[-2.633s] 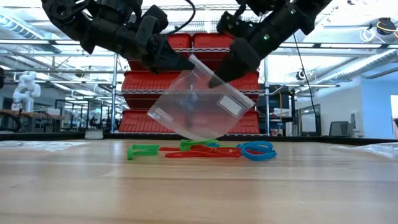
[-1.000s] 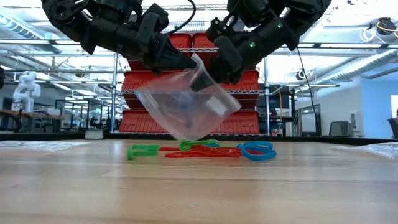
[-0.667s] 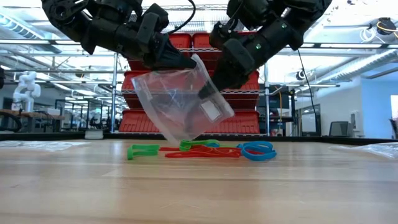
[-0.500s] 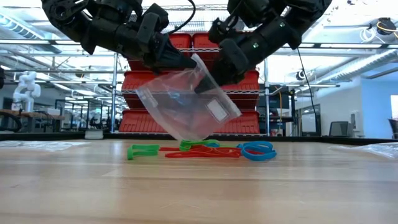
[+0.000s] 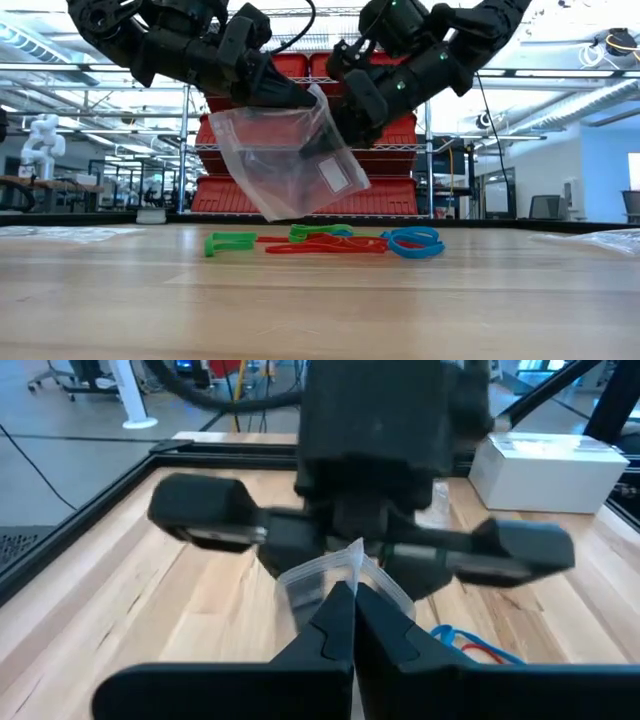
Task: Sort rubber bands
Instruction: Open the top transparent zip bag, then put the green rubber band into the top transparent zip bag
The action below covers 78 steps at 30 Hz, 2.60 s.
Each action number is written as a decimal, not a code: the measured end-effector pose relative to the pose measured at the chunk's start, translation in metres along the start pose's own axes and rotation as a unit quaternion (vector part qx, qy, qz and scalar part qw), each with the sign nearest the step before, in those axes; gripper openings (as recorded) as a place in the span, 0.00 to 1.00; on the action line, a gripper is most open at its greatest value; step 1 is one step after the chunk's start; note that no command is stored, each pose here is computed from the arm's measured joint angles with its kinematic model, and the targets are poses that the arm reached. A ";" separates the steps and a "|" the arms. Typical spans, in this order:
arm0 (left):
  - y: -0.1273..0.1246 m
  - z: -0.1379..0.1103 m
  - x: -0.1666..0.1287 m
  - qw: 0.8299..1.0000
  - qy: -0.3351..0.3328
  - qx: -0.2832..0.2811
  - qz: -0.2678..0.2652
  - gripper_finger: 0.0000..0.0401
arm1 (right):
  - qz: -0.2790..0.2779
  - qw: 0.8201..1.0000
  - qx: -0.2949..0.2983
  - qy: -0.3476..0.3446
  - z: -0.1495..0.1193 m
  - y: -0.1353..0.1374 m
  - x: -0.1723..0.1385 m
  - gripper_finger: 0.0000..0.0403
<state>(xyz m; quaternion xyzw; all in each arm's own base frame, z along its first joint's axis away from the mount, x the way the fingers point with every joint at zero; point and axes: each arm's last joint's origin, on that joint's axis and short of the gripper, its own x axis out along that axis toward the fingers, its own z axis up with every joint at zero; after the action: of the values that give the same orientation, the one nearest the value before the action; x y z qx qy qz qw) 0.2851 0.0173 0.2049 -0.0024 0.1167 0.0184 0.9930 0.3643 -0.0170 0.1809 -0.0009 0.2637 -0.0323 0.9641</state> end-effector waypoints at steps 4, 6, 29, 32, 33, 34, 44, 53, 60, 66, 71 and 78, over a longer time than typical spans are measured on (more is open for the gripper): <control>0.000 0.000 0.000 1.000 0.001 0.000 0.000 0.00 | 0.000 1.000 0.007 0.004 0.005 0.000 -0.009 0.34; 0.000 -0.001 0.000 1.000 0.004 0.000 0.000 0.00 | 0.000 1.000 0.007 0.016 0.006 0.000 -0.014 0.40; 0.019 0.003 -0.011 0.998 0.026 0.013 0.056 0.00 | -0.043 0.998 -0.016 0.044 0.030 0.020 -0.092 0.57; 0.022 0.014 -0.020 0.998 0.001 0.019 0.063 0.00 | -0.043 0.995 -0.007 0.090 0.018 0.023 -0.081 0.57; 0.022 0.018 -0.024 0.998 -0.004 0.019 0.066 0.00 | -0.045 0.993 -0.002 0.106 0.013 0.023 -0.076 0.57; 0.023 0.020 -0.028 0.997 -0.005 0.019 0.069 0.00 | -0.047 0.991 0.002 0.124 0.007 0.023 -0.071 0.57; 0.024 0.023 -0.057 0.993 0.006 0.030 0.113 0.00 | -0.070 0.968 0.033 0.240 -0.044 0.014 -0.019 0.57; 0.024 0.022 -0.061 0.993 0.018 0.029 0.114 0.00 | -0.029 0.964 0.078 0.254 -0.063 0.003 0.006 0.55; 0.024 0.022 -0.061 0.993 0.021 0.028 0.114 0.00 | -0.026 0.965 0.083 0.247 -0.062 0.004 0.008 0.32; 0.024 0.022 -0.061 0.993 0.021 0.028 0.114 0.00 | -0.030 0.968 0.059 0.242 -0.062 0.004 0.009 0.03; 0.024 0.022 -0.061 0.993 0.021 0.028 0.114 0.00 | -0.027 0.969 0.045 0.242 -0.055 0.007 0.003 0.02; 0.024 0.020 -0.061 0.993 0.029 0.019 0.114 0.00 | -0.053 0.984 -0.005 0.169 -0.019 0.024 -0.030 0.00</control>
<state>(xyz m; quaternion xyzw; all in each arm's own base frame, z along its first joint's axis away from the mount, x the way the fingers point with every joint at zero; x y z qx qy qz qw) 0.2295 0.0394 0.2384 0.0291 0.1450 0.1290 0.9806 0.3304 0.0094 0.1792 -0.0140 0.4225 -0.0819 0.9025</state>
